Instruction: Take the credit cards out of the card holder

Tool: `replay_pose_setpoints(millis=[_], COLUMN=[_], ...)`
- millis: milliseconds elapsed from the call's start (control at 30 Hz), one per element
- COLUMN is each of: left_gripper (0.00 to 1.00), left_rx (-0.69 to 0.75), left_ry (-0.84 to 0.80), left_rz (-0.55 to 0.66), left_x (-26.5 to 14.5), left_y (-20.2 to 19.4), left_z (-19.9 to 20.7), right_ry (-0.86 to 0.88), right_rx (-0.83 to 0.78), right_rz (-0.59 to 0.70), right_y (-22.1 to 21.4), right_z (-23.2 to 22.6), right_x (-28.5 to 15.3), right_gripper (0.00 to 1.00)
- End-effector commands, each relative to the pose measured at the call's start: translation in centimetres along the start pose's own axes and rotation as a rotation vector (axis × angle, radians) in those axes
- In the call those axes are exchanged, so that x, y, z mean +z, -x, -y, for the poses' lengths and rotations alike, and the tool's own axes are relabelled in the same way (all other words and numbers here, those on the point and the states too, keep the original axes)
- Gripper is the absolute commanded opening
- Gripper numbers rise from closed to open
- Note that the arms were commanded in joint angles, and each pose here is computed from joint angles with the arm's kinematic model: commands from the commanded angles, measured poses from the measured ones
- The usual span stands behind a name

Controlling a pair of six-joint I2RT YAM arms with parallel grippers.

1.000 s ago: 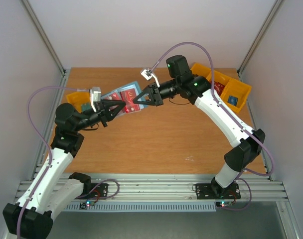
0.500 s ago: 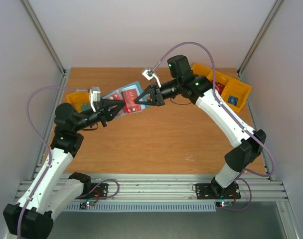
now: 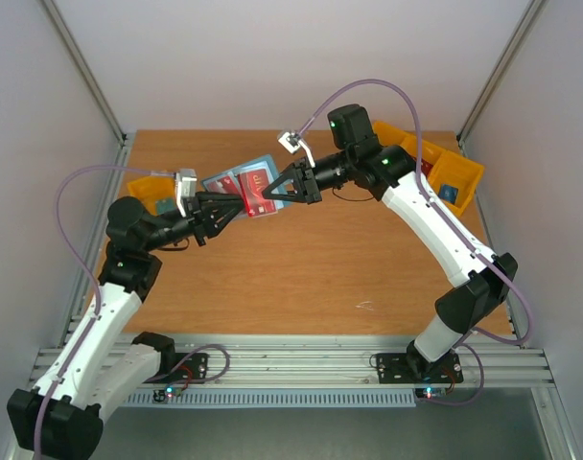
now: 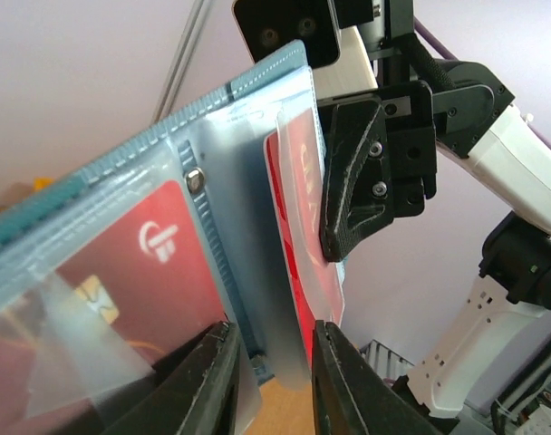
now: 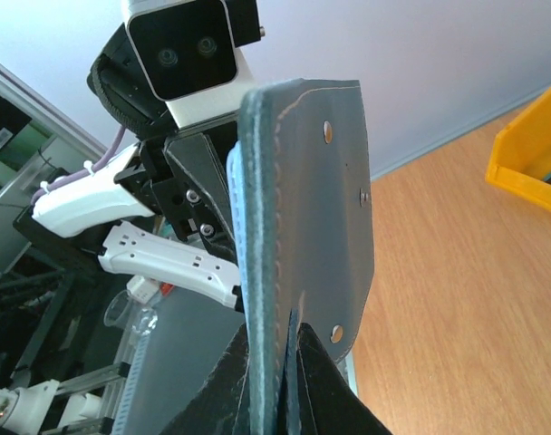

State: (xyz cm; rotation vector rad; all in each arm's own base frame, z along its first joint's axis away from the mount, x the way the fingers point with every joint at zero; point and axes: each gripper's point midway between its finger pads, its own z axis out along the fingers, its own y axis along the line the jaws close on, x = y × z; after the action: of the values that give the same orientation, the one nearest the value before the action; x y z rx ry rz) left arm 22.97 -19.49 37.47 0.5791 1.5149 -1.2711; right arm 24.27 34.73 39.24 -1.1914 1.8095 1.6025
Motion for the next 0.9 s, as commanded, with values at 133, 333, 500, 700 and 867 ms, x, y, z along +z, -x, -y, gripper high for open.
replay_pose_setpoints(millis=[133, 333, 500, 700, 867], left_gripper=[0.23, 0.15, 0.00, 0.00, 0.00], left_rx=[0.022, 0.034, 0.040, 0.040, 0.022], left_ry=[-0.041, -0.064, -0.061, -0.026, 0.033], left_rz=[-0.008, -0.020, -0.014, 0.019, 0.043], left_x=[1.0, 1.3, 1.2, 0.8, 0.3], left_y=[0.5, 0.5, 0.4, 1.0, 1.1], left_z=[0.4, 0.9, 1.0, 0.9, 0.0], right_ry=[0.042, 0.041, 0.041, 0.021, 0.004], right_rx=[-0.061, -0.059, -0.070, -0.069, -0.054], right_rz=[0.028, 0.025, 0.025, 0.016, 0.028], right_y=[1.3, 1.2, 1.2, 0.7, 0.6], right_z=[-2.3, -2.2, -2.5, -2.1, -1.4], right_x=[-0.7, -0.6, -0.7, -0.8, -1.5], right_gripper=[0.01, 0.01, 0.02, 0.13, 0.23])
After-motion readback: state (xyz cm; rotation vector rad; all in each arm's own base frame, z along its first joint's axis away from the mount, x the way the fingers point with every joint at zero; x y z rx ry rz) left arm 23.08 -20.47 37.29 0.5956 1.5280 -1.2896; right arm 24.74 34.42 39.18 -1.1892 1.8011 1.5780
